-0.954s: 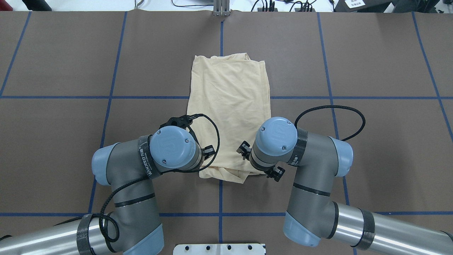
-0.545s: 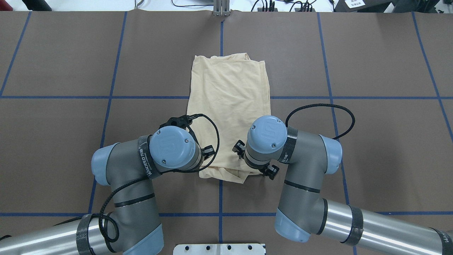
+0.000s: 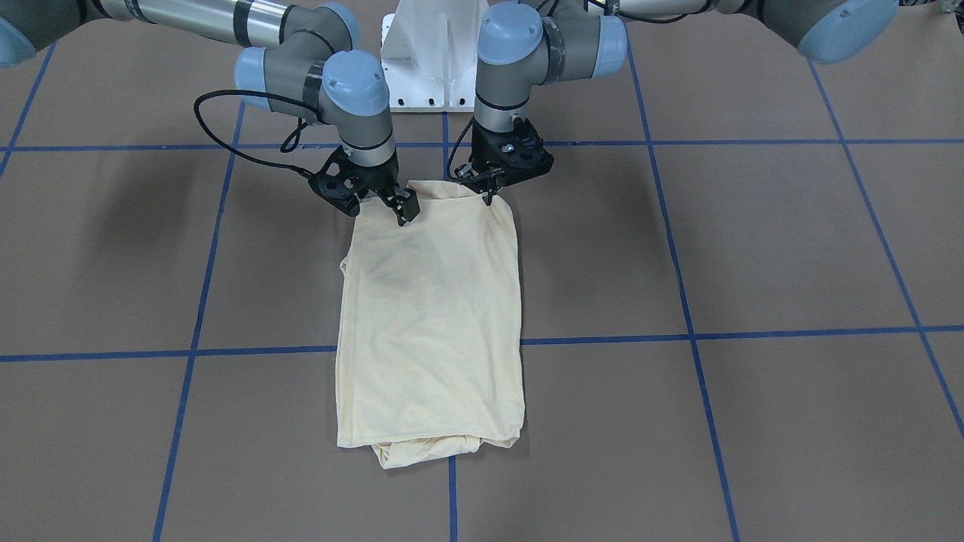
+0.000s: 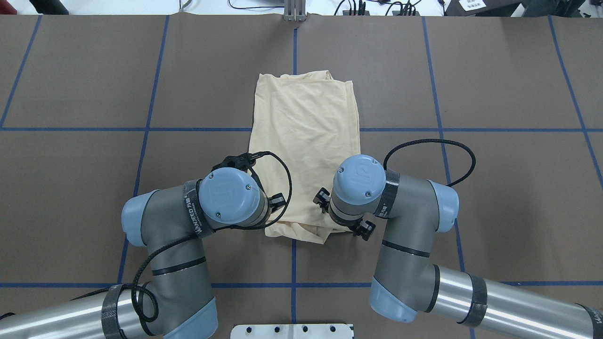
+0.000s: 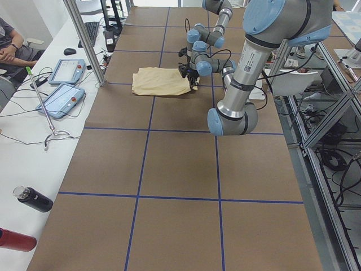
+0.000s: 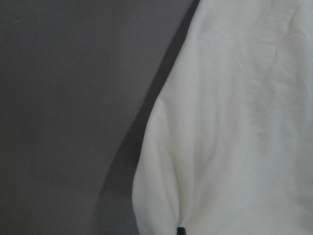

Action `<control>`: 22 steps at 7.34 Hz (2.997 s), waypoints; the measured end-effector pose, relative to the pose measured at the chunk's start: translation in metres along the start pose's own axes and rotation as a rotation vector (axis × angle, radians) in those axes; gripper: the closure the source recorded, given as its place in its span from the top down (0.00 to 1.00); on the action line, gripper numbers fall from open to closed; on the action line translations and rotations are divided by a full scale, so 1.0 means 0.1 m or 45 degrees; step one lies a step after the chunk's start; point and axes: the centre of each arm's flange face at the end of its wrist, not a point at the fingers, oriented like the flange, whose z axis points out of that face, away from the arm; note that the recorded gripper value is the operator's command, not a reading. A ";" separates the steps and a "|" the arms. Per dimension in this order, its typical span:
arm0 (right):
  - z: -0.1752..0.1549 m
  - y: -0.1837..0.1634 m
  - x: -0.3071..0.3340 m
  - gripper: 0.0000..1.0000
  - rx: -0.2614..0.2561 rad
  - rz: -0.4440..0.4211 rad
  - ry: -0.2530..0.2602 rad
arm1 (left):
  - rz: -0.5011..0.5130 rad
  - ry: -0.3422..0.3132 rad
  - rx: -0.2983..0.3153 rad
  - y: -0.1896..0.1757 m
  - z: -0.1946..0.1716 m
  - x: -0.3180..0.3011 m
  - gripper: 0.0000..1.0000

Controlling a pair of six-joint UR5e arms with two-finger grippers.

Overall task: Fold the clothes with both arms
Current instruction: 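Pinch the shirt's near edge with both grippers, then lift the near edge with both grippers and fold it toward the far edge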

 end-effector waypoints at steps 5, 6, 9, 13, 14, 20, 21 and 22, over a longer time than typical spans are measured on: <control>-0.03 0.04 -0.01 0.15 -0.003 0.004 -0.004 | 0.000 0.000 0.000 0.00 0.00 0.00 0.00; -0.03 0.05 0.00 0.07 -0.005 0.003 -0.003 | 0.000 0.001 0.000 0.00 0.00 0.00 0.00; -0.07 0.08 0.00 0.00 -0.010 0.004 -0.011 | 0.000 0.002 -0.001 0.01 -0.01 0.01 0.00; -0.17 0.06 0.01 0.00 -0.012 0.013 -0.035 | 0.002 0.007 -0.004 0.02 -0.04 0.02 0.00; -0.23 0.06 0.05 0.00 -0.022 0.006 -0.048 | 0.002 0.013 -0.006 0.03 -0.10 0.03 0.00; -0.47 0.22 0.54 0.00 -0.246 -0.124 -0.012 | 0.081 -0.095 -0.135 0.76 -0.43 -0.16 0.00; -0.57 0.22 0.53 0.00 -0.271 -0.139 -0.028 | 0.086 -0.097 -0.153 0.80 -0.46 -0.18 0.00; -0.69 0.11 0.48 0.00 -0.272 -0.151 -0.056 | 0.081 -0.082 -0.152 0.74 -0.53 -0.17 0.00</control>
